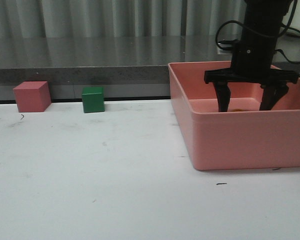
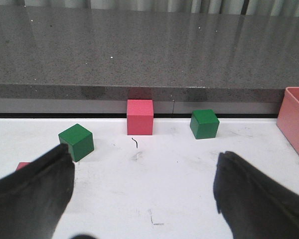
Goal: Place and stand button with both arms
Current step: 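Lower the right gripper into the pink bin over the yellow button, then close the right gripper on the button's black base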
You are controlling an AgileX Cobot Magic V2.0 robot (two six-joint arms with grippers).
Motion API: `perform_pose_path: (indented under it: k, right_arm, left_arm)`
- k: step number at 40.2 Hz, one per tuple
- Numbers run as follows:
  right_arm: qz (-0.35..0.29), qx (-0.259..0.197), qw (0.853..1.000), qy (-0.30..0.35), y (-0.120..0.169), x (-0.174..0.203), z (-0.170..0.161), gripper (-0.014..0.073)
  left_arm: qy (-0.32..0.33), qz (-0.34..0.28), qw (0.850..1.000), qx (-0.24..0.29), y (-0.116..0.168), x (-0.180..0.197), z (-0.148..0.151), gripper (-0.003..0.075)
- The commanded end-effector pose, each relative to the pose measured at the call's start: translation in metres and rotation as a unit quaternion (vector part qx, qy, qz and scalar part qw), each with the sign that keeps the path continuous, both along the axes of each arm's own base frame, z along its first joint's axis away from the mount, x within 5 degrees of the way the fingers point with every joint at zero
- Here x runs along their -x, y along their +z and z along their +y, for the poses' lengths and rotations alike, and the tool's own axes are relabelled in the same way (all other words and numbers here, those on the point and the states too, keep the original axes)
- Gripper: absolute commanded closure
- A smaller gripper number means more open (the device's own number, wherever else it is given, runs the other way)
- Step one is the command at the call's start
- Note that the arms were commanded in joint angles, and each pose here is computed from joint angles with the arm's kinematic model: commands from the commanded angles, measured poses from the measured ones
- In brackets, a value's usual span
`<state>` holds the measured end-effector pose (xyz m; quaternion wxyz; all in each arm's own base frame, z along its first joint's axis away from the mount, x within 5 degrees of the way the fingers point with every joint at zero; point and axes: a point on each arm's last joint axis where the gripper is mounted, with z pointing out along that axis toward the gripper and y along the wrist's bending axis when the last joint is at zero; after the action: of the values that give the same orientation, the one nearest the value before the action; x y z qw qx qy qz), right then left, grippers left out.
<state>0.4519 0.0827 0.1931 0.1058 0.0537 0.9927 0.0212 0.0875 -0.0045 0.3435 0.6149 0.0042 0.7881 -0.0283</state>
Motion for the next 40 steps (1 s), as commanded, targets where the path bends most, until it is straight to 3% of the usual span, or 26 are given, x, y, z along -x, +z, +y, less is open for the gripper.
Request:
perform_pose_path:
  k: [1, 18, 29, 40]
  right_arm:
    - [-0.038, -0.001, 0.999, -0.004, 0.027, -0.001, -0.004, 0.0022]
    - [-0.01, 0.001, 1.0, -0.004, 0.01, -0.003, -0.002, 0.0056]
    - [-0.002, 0.002, 1.0, -0.004, 0.01, -0.001, -0.002, 0.0383]
    - [-0.015, 0.0, 1.0, 0.0, 0.032, 0.006, 0.0, 0.0414]
  left_arm:
    - [-0.002, -0.044, 0.999, 0.006, 0.014, -0.002, -0.001, 0.0158]
    - [-0.002, -0.044, 0.999, 0.006, 0.014, -0.002, -0.001, 0.0158]
    - [-0.002, -0.044, 0.999, 0.006, 0.014, -0.002, -0.001, 0.0158]
    - [-0.002, -0.044, 0.999, 0.006, 0.014, -0.002, -0.001, 0.0158]
